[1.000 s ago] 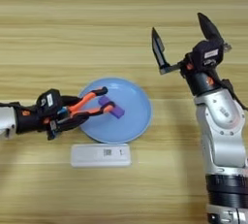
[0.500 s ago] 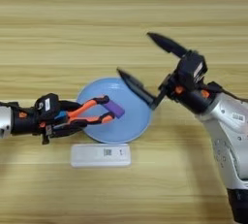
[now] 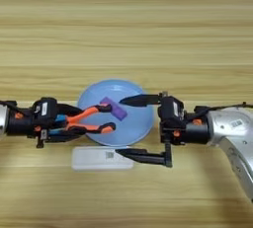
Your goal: Move the objects on the table
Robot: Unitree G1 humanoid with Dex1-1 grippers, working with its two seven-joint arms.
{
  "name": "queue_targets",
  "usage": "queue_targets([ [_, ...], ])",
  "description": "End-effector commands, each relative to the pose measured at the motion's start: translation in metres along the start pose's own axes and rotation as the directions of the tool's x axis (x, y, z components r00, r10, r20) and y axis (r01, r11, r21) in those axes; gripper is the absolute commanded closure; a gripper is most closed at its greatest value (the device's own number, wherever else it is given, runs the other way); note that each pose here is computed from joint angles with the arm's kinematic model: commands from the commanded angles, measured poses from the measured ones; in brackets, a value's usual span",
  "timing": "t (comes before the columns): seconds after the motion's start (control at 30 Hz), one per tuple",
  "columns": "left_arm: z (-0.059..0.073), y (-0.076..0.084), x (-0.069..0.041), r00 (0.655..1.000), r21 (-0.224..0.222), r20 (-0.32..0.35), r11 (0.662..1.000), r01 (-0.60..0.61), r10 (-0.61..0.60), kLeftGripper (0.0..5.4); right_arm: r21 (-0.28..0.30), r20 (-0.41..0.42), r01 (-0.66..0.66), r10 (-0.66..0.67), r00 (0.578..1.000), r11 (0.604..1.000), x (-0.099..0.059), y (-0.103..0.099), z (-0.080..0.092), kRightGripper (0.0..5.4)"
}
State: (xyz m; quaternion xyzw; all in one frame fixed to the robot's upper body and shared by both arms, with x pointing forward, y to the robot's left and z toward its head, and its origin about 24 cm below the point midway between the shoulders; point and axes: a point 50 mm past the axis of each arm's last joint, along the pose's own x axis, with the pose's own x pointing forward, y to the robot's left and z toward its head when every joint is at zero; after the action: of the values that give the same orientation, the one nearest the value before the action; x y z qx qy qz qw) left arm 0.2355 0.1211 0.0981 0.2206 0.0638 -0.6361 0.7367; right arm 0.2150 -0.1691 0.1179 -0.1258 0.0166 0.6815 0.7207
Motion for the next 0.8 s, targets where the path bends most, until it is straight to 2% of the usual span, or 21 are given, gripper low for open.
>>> queue_targets([
  [0.03,0.008,0.000,-0.002,0.999,0.056,0.010,0.998,0.036,-0.036,3.10,-0.026,-0.052,-0.022,0.021,0.998,0.999,0.001,-0.006,0.001,0.00],
  [0.33,0.012,-0.005,-0.001,0.996,0.079,0.023,0.993,0.085,-0.087,3.10,-0.045,-0.055,-0.013,0.011,0.998,0.999,0.006,-0.011,0.000,0.00],
  [0.8,0.014,-0.004,0.000,0.996,0.097,0.029,0.992,0.079,-0.082,3.10,-0.032,-0.037,-0.045,0.044,0.998,0.998,0.023,-0.006,-0.009,0.00],
])
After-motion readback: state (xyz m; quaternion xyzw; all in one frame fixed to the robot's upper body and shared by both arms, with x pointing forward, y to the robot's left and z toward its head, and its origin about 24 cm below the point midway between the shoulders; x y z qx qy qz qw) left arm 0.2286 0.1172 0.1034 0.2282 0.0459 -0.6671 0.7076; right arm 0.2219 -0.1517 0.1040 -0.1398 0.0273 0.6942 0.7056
